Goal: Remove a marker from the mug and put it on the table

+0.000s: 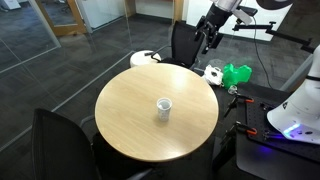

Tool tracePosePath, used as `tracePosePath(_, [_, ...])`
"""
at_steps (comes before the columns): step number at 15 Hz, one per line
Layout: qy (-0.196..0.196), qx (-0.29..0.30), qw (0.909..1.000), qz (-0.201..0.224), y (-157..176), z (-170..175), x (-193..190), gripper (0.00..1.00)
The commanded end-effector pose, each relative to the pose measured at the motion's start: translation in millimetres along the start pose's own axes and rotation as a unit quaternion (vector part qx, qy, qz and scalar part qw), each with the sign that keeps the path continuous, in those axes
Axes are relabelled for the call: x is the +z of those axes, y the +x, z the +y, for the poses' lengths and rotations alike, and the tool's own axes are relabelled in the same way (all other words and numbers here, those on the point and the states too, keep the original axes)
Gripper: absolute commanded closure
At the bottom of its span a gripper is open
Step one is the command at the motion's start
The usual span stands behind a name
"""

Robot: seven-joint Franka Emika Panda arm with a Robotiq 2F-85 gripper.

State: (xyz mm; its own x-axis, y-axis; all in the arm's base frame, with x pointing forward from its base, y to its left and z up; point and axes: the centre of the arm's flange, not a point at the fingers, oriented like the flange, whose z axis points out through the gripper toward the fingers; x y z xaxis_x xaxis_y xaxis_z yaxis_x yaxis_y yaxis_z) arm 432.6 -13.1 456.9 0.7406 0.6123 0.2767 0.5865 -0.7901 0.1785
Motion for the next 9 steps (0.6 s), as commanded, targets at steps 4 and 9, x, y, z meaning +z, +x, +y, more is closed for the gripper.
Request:
tracePosePath(4, [0.058, -0.131, 0.9861, 0.084, 15, 1, 48, 0.00])
tracePosePath(9, [0.134, -0.201, 0.9660, 0.092, 27, -17, 94, 0.00])
